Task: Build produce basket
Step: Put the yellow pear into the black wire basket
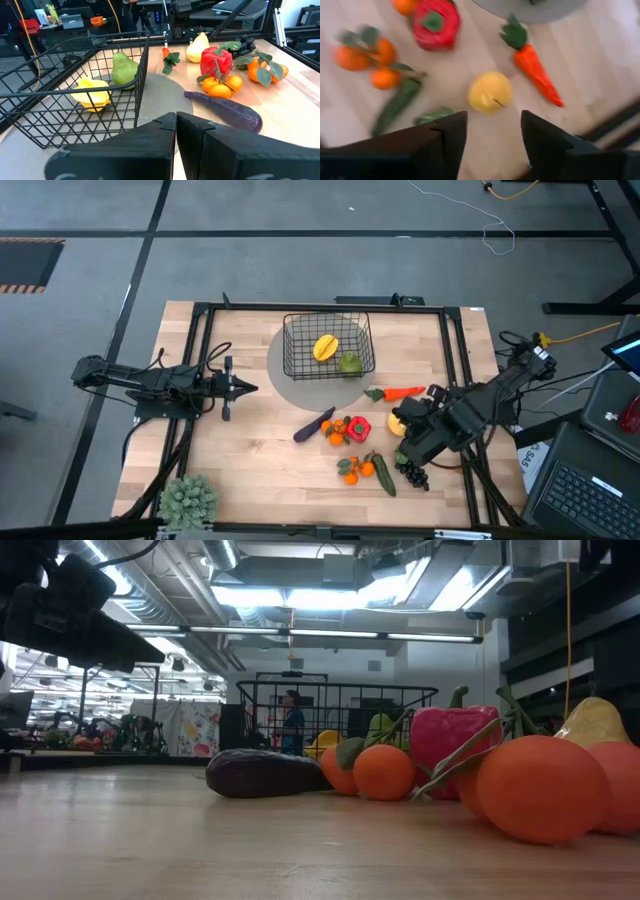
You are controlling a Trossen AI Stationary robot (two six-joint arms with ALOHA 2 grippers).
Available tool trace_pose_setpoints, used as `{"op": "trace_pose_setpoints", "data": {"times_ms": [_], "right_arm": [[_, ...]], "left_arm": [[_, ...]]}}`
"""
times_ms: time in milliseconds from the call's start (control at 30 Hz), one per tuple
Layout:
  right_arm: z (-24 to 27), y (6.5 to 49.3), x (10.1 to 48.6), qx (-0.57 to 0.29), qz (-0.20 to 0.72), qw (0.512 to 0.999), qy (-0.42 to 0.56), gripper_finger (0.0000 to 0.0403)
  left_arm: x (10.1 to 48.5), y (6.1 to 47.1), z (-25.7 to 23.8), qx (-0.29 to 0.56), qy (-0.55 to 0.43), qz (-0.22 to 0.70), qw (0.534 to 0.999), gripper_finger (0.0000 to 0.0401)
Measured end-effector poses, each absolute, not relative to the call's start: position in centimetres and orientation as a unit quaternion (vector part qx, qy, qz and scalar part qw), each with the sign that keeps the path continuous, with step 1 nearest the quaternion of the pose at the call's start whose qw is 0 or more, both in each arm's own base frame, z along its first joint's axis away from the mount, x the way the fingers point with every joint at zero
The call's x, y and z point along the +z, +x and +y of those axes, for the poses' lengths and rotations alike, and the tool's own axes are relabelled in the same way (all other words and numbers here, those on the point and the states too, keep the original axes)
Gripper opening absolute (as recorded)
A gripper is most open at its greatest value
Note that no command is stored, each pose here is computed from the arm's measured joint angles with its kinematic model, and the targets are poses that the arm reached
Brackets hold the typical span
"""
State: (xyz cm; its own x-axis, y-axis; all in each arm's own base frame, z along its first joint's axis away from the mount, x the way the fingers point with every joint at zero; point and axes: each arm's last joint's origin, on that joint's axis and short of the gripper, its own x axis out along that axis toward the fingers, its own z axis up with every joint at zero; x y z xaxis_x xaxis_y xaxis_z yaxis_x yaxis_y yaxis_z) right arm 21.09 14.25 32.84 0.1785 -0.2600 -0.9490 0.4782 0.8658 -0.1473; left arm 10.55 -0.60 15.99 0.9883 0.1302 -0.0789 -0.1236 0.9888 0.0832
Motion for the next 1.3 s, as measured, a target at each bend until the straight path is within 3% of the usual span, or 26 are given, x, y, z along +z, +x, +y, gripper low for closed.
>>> {"op": "trace_pose_setpoints", "data": {"times_ms": [167,1067,1300], "right_arm": [[14.8,21.8,31.9,-0.24,0.611,0.748,0.092,0.0199],[14.9,21.8,31.6,-0.245,0.619,0.741,0.084,0.02],[14.3,20.9,28.0,-0.268,0.661,0.7,0.033,0.02]], "left_arm": [[16.0,10.5,-0.6,0.064,0.039,0.042,0.996,0.0004],[16.0,10.5,-0.6,0.064,0.039,0.042,0.996,0.0004],[16.0,10.6,-0.6,0.064,0.039,0.042,0.996,0.0004]]}}
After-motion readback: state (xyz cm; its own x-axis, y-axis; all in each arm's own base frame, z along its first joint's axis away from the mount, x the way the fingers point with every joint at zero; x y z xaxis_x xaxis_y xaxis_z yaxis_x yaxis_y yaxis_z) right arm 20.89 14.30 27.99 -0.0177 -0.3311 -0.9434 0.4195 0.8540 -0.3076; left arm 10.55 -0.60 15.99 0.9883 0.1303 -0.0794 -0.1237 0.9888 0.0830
